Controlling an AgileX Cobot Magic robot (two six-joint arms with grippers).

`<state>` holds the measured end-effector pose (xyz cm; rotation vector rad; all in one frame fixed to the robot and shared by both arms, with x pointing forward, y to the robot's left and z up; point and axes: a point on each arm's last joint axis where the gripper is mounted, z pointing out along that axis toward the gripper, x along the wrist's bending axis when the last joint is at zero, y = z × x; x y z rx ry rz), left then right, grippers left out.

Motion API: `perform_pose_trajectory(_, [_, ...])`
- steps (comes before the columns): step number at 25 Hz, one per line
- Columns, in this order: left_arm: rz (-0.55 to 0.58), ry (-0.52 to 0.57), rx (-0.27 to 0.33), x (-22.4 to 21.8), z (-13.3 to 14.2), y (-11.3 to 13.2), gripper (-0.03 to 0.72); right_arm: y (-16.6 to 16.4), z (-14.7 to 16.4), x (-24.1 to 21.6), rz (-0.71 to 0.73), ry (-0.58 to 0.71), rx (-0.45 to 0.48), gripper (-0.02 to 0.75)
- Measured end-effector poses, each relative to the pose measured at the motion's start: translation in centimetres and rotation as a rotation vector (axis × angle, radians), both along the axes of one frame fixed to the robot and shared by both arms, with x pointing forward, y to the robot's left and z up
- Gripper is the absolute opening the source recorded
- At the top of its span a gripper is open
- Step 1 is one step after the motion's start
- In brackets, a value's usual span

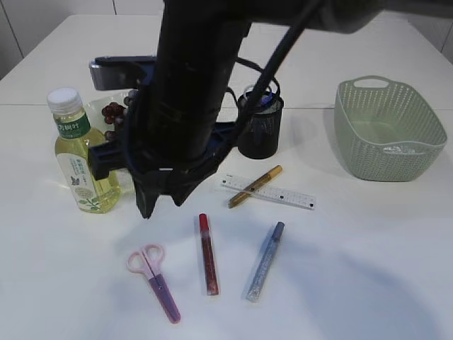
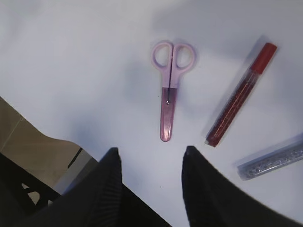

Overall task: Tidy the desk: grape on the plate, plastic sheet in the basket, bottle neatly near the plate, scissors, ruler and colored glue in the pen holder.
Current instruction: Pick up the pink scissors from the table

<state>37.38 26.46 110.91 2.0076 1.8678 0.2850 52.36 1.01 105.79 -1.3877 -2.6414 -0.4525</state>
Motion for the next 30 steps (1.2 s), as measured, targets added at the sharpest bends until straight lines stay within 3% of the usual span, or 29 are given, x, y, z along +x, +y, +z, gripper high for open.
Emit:
perform_pose_trajectory(8, [0.000,0.018,0.001,0.4,-0.2,-0.1,0.506,2.6,-5.9,-0.2,0.010,0.113,-0.087,0.345])
perform_pose_trajectory(16, [0.002,0.019,-0.001,0.4,-0.3,-0.1,0.505,2.6,-6.7,0.2,-0.027,0.104,-0.114,0.346])
perform_pose_trajectory(24, [0.002,0.019,-0.002,0.4,-0.3,-0.1,0.505,4.6,-11.5,1.1,-0.052,0.126,-0.186,0.346])
perform_pose_trajectory(30, [0.002,0.019,-0.002,0.4,-0.3,-0.1,0.505,6.3,-12.4,3.1,-0.052,0.055,-0.174,0.346])
